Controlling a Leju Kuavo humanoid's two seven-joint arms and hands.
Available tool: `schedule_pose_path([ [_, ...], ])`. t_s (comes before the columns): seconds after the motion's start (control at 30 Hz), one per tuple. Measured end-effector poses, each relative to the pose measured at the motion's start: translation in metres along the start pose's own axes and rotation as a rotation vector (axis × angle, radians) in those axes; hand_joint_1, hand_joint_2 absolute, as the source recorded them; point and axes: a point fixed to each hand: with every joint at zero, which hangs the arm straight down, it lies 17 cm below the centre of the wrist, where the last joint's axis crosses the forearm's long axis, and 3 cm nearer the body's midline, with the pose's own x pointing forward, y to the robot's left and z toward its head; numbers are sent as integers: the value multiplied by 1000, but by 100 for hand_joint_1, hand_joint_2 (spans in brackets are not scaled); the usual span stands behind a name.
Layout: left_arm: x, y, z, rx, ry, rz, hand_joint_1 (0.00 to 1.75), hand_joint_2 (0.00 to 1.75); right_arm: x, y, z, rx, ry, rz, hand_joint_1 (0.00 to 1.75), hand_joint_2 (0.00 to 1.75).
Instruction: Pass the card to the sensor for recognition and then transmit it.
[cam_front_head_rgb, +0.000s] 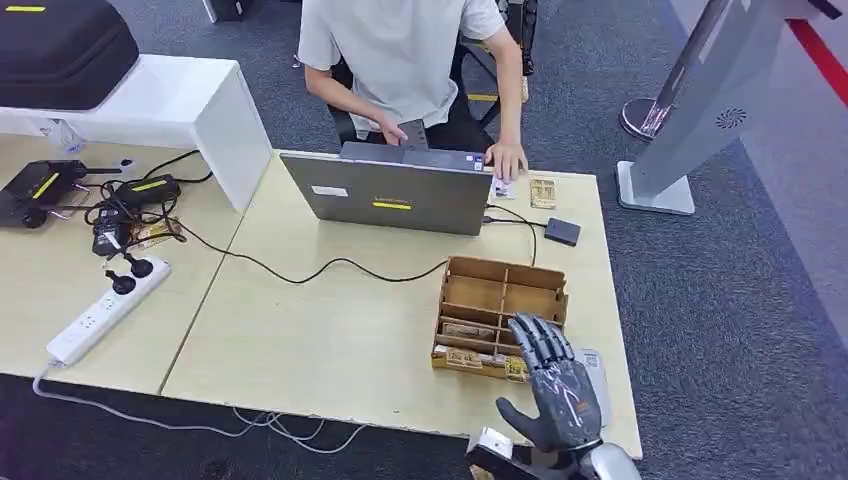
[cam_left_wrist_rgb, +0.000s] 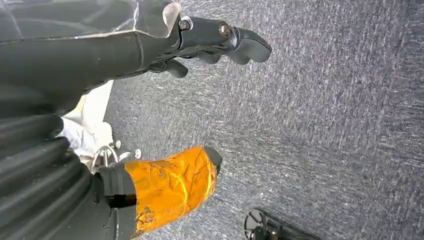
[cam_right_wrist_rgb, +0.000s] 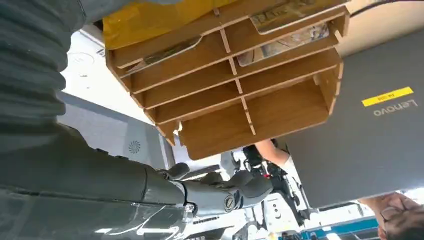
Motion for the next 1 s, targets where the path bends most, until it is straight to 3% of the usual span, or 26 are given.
schedule_pose_path([
  [0.67,0,2,0,3,0,-5,0,175,-51,12,4,20,115,49,0,175],
  [1.0,0,3,0,5,0,-8,0,175,-56,8,3,4,131,22,0,175],
])
